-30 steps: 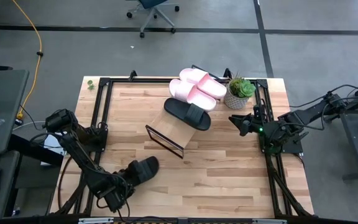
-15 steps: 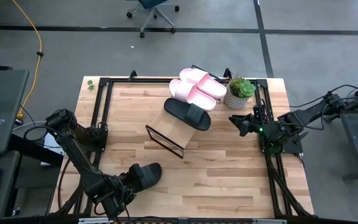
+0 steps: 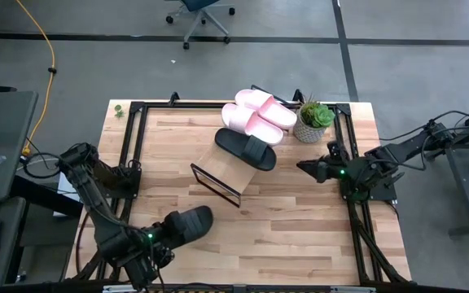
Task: Pick and place slides into the shelf
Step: Put the black slide on the shelf
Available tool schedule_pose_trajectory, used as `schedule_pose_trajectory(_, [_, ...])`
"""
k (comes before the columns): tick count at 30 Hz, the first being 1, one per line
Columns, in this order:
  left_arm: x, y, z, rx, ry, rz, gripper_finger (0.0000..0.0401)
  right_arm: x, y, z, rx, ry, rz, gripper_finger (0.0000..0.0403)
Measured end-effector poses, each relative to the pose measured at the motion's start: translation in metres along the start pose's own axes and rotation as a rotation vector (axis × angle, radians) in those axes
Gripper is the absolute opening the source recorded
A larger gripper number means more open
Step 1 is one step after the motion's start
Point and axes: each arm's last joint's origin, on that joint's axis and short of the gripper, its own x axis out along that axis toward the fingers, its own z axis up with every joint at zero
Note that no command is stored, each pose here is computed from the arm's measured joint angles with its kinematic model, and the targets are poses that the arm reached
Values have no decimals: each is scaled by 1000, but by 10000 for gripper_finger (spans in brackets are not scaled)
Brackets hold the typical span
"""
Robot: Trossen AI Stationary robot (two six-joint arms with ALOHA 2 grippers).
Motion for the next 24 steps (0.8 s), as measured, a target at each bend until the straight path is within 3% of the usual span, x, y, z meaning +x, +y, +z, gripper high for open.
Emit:
schedule_pose_trajectory(6, [-21,26,-2,64,-1,107,0,0,16,2,98,73,173,161])
schedule_pose_trajectory(10, [-27,45,-6,58,6,122,0,1,29,4,151,71,291,161])
schedule_pose_trajectory(24, [-20,98,-21,146,98,216,0,60,57,-33,229,142,432,185])
